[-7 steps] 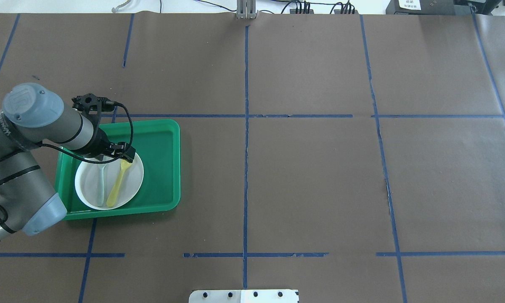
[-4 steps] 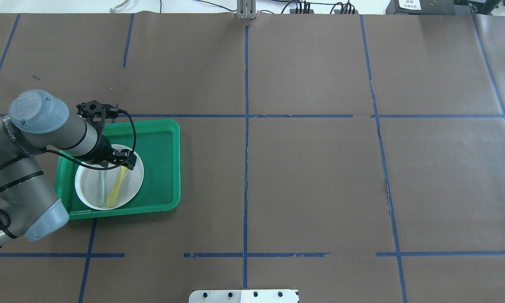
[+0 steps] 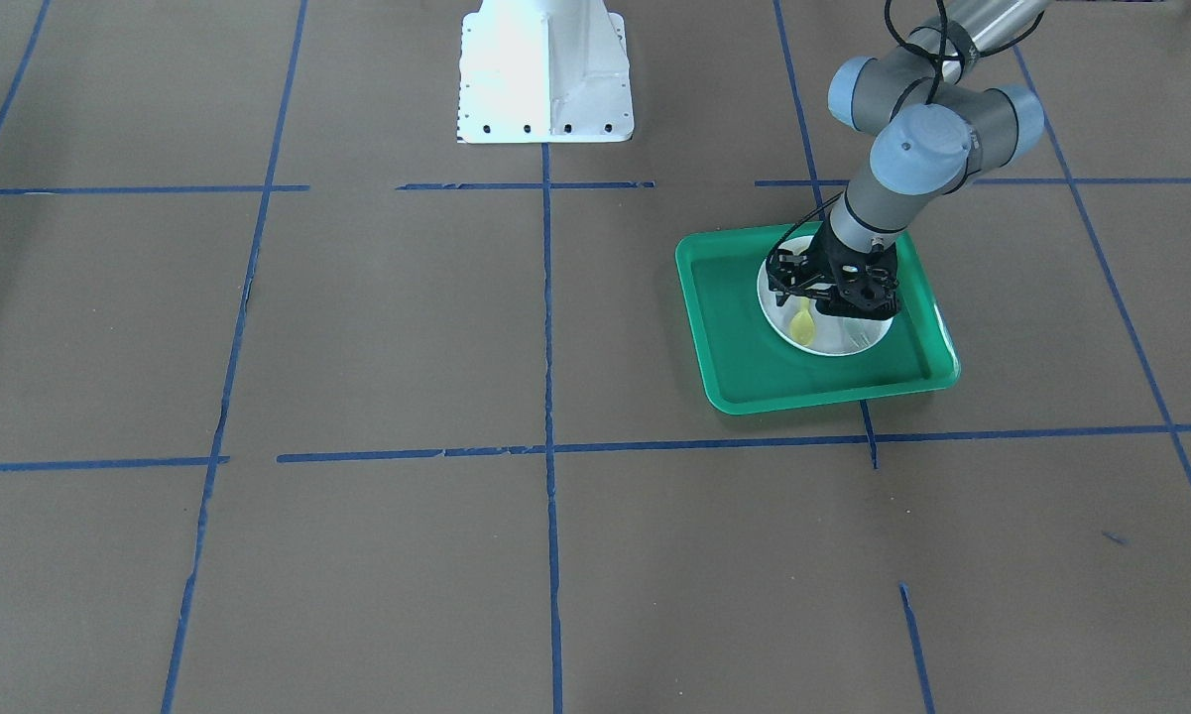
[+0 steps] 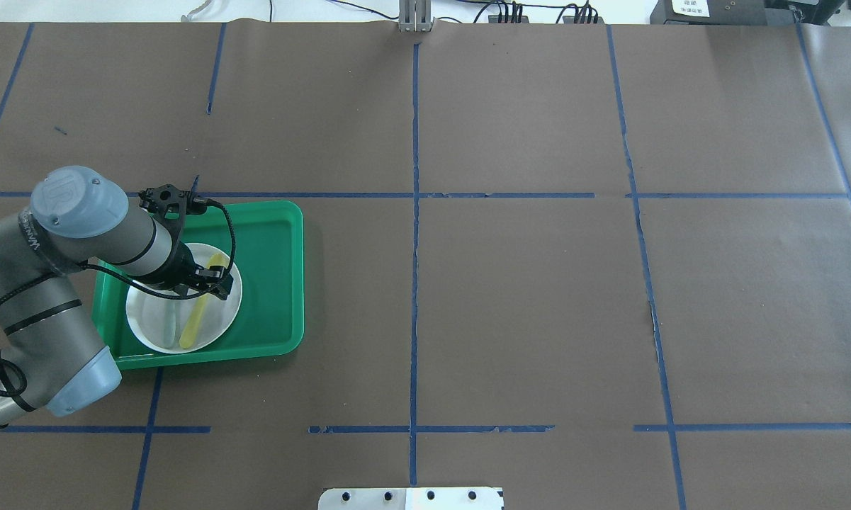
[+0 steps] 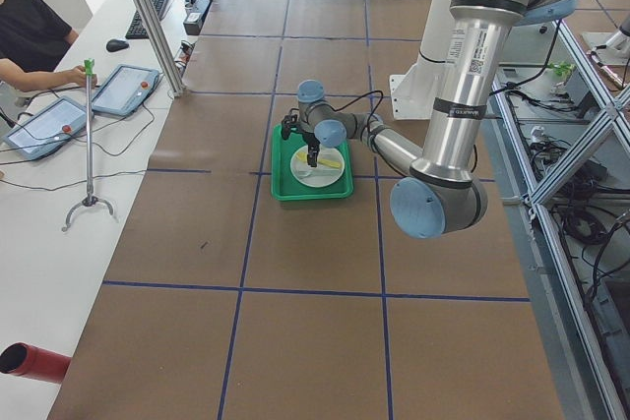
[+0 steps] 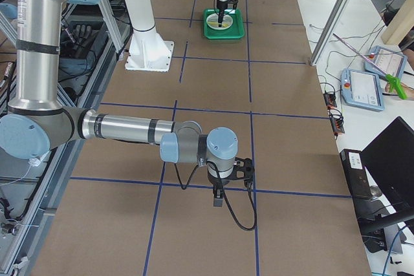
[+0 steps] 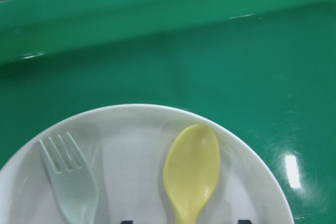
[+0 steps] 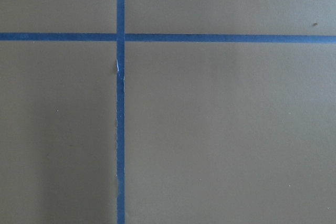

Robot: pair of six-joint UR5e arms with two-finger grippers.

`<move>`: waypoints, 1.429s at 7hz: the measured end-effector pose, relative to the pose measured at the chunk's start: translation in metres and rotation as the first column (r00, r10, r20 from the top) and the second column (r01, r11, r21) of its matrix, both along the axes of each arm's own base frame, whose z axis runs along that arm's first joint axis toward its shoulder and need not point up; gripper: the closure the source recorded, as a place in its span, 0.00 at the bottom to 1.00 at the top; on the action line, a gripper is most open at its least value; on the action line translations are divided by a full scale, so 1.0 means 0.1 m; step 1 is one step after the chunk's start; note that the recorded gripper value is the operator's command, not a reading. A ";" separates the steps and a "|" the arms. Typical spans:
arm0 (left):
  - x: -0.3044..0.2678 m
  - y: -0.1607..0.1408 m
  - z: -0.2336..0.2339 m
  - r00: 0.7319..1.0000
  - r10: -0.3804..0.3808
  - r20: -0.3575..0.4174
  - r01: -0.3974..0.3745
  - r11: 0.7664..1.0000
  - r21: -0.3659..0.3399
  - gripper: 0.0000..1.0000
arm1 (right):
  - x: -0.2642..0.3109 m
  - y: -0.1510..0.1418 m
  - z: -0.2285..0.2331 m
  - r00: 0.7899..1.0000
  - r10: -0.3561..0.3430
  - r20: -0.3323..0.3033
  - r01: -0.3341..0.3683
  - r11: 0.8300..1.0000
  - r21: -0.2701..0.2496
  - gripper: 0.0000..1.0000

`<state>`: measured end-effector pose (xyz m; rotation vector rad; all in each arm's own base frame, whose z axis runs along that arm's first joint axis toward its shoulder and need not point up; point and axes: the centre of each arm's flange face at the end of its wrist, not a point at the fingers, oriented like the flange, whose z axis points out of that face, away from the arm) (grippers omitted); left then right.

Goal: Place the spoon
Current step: 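Lower the left gripper and close it on the yellow spoon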

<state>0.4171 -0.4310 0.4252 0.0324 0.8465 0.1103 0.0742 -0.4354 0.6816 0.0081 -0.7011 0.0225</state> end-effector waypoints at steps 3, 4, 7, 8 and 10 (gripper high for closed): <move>0.01 0.01 0.00 1.000 0.002 0.001 -0.002 1.000 -0.002 0.43 | 0.00 0.00 0.00 1.000 0.000 0.000 0.000 1.000 0.000 0.00; 0.01 0.01 0.01 1.000 0.002 0.002 -0.002 1.000 -0.003 0.43 | 0.00 0.00 0.00 1.000 0.000 0.000 0.000 1.000 0.000 0.00; 0.02 0.03 0.01 1.000 0.006 0.003 -0.006 1.000 -0.004 0.56 | 0.00 0.00 0.00 1.000 0.000 0.000 0.000 1.000 0.000 0.00; 0.03 0.03 0.02 1.000 0.006 0.003 -0.006 1.000 -0.004 0.66 | 0.00 0.00 0.00 1.000 0.000 0.000 0.000 1.000 0.000 0.00; 0.03 0.04 0.02 1.000 0.003 0.003 -0.003 1.000 -0.008 0.78 | 0.00 0.00 0.00 1.000 0.000 0.000 0.000 1.000 0.000 0.00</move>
